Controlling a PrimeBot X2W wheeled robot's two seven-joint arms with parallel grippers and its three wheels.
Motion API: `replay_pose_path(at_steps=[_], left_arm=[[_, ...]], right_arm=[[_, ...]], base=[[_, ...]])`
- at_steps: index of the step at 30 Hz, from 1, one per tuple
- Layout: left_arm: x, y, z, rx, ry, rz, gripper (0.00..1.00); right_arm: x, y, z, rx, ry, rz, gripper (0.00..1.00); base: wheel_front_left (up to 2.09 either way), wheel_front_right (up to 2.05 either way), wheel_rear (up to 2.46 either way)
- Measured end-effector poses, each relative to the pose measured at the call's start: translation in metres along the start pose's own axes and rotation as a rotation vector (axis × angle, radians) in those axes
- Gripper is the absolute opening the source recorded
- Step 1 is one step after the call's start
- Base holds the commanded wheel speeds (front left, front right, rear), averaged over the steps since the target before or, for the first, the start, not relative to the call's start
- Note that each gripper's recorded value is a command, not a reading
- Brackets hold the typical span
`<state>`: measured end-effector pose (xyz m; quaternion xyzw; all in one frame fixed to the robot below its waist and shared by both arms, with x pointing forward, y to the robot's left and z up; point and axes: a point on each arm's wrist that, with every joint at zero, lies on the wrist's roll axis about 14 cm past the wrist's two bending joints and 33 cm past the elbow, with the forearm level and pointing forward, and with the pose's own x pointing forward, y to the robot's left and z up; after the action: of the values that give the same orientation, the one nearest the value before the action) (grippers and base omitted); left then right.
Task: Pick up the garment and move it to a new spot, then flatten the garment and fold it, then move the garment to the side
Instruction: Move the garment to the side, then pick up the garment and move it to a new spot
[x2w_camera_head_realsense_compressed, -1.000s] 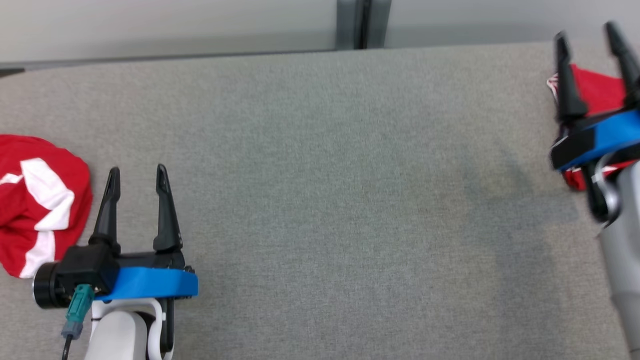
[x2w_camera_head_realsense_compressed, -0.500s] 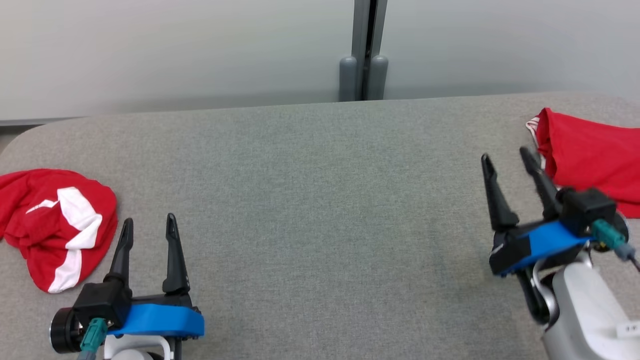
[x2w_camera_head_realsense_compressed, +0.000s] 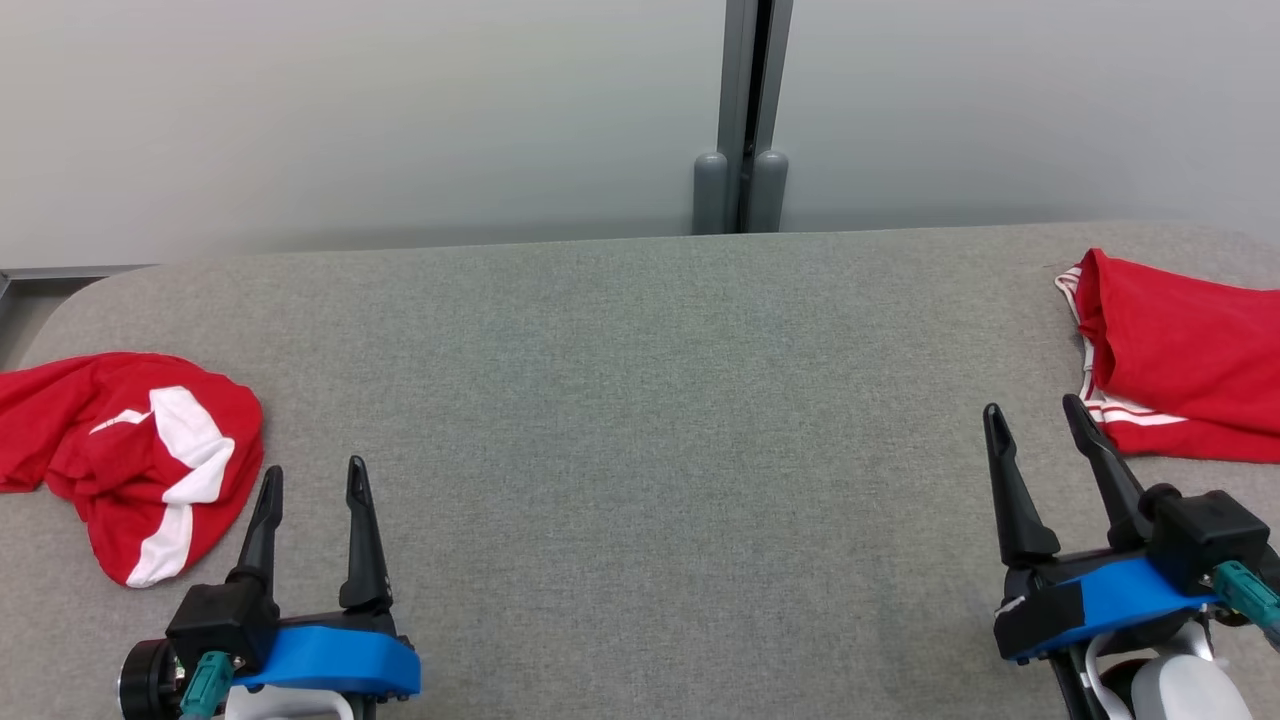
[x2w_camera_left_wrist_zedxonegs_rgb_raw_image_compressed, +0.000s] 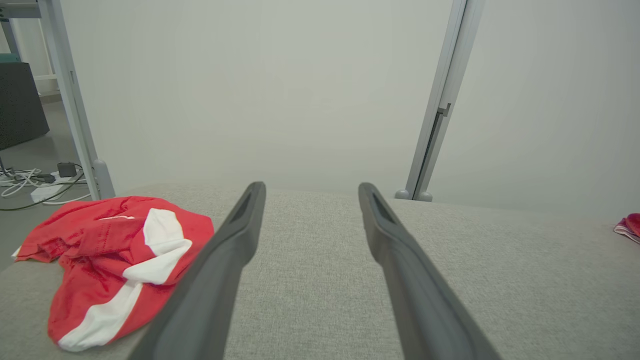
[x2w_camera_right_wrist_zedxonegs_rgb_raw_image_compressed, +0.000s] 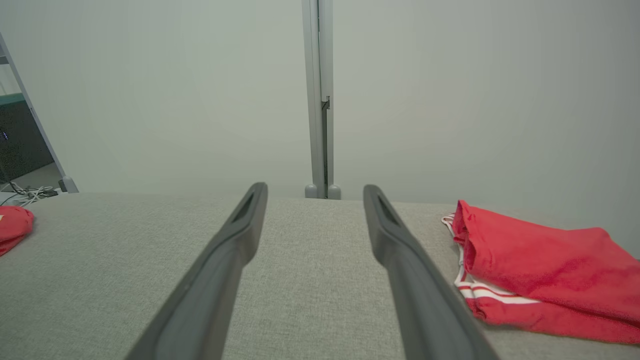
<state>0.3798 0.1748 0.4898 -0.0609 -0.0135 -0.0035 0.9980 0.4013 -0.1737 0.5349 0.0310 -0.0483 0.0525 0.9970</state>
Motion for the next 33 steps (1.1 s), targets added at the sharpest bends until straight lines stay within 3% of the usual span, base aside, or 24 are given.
replay_pose_path(at_steps=[22,33], left_arm=[[-0.004,0.012,0.000,0.015,0.010,0.033,1.00],[-0.010,0.029,0.005,0.022,0.000,0.088,1.00]], right_arm=[[-0.009,0.000,-0.011,0.015,0.062,-0.019,1.00],[-0.001,0.021,-0.022,0.047,0.084,0.040,1.00]], base=[[0.00,0.00,0.00],[0.00,0.00,0.00]])
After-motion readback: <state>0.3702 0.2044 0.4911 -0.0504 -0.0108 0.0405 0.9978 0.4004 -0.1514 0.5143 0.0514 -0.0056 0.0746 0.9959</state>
